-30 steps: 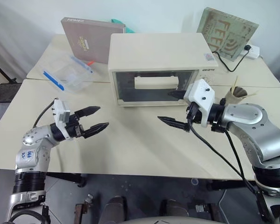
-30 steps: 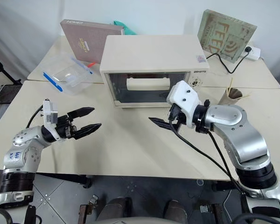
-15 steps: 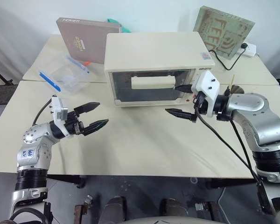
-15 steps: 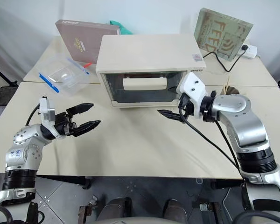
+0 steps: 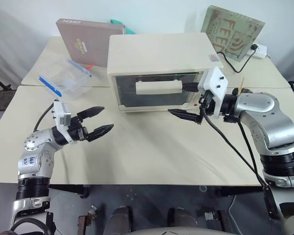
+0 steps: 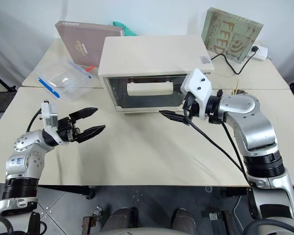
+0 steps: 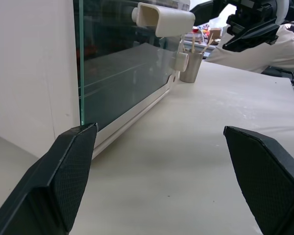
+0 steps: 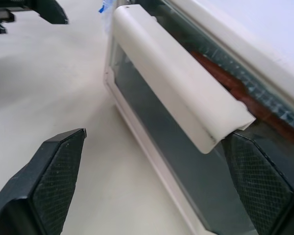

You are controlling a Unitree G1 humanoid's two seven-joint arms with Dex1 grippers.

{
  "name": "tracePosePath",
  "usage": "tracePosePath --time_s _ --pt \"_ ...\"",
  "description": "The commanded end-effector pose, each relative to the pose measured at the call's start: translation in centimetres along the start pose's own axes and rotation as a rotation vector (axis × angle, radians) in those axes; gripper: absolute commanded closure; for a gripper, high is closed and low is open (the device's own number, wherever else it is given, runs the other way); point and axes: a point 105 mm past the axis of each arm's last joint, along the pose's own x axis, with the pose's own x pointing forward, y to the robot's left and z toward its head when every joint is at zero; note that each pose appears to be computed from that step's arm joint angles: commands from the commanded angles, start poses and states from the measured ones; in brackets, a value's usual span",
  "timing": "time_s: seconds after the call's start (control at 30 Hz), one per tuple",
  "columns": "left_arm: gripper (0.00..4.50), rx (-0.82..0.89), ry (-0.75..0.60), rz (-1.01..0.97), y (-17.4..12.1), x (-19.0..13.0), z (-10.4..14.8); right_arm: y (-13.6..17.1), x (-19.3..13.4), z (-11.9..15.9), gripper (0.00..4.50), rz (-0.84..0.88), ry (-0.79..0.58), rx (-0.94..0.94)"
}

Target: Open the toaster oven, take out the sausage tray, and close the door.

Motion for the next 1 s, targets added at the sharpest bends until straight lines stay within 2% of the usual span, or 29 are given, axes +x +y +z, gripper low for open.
tracePosePath --time_s 0.03,0.37,0.5,0.63,0.7,0.87,0.9,1.0 --pt "0.11 0.037 -0.017 0.016 0.7 -0.1 1.2 1.3 -0.5 1.4 0.02 0.064 -0.031 -0.048" --pt "0.11 -0.084 -0.053 0.020 1.9 0.4 3.5 2.4 -0.7 -0.4 0.02 0.095 0.029 -0.041" --pt "0.94 -0.088 -0.132 -0.001 2.4 0.6 5.5 3.0 -0.4 -1.2 0.00 0.103 0.045 -0.041" --pt "2.14 -0.129 -0.163 -0.097 1.6 0.7 7.0 3.3 -0.2 -1.7 0.00 0.111 0.058 -0.050" --pt "2.64 -0.142 -0.145 -0.129 1.3 0.8 6.9 3.4 -0.1 -1.9 0.00 0.113 0.061 -0.050" --pt "4.25 -0.155 -0.124 -0.158 1.1 1.6 6.4 3.6 0.1 -1.6 0.00 0.114 0.049 -0.053" --pt "4.47 -0.155 -0.123 -0.161 1.1 1.8 6.2 3.6 0.1 -1.5 0.00 0.113 0.046 -0.053" --pt "4.47 -0.149 -0.131 -0.157 1.5 2.6 5.9 3.7 0.1 -1.4 0.00 0.114 0.045 -0.053"
